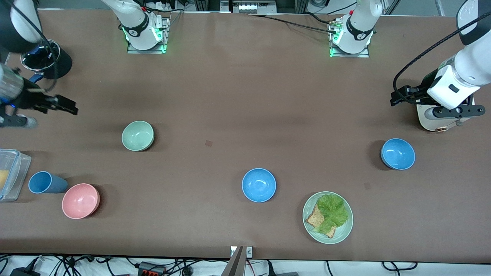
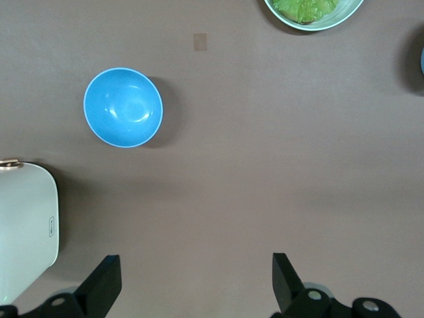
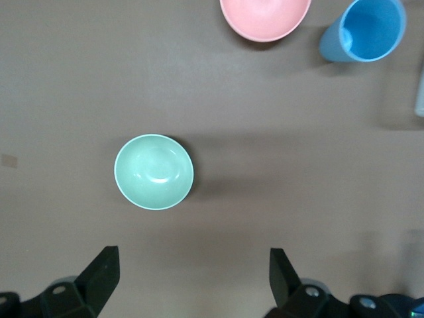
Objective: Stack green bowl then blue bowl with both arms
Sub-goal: 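Reach the right gripper to the light green bowl and grasp its rim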
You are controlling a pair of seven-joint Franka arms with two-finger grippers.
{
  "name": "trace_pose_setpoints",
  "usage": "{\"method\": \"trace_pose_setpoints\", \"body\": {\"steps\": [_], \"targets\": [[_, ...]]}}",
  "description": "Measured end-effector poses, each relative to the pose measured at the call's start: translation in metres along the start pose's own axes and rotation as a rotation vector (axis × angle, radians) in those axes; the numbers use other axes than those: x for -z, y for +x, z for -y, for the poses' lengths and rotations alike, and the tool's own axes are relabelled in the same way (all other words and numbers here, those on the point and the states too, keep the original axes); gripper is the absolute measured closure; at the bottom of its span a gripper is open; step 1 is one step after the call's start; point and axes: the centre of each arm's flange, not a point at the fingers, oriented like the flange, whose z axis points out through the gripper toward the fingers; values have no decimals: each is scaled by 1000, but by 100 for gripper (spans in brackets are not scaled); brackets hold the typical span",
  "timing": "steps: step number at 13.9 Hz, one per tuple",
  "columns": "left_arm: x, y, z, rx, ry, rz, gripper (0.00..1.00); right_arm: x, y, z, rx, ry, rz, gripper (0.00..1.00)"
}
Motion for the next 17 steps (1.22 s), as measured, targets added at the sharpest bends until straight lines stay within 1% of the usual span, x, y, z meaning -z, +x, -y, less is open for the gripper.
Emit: {"method": "trace_pose_setpoints", "body": {"steps": [4,5,7,10,12,13,16,17], "targets": [[-2,2,8,14,-1,6,0,-105,43,23,41,-18,115,0],[-4,3,11,20,-2,9,0,-131,52,27,46,-19,133,0],[-8,5,15,25,-3,17,0,-176,66,35,56,-22,151,0],[-11,6,13,22,-2,27,0,-229,77,39,62,-23,173,0],[-15,7,18,30,-3,40,0,-258,78,40,63,-24,205,0],[-20,10,25,42,-4,51,0,-268,77,40,63,-24,222,7],[-46,26,39,64,-9,73,0,-279,74,39,61,-25,262,44],[-59,35,43,66,-1,76,0,-279,72,38,61,-25,271,53]]}}
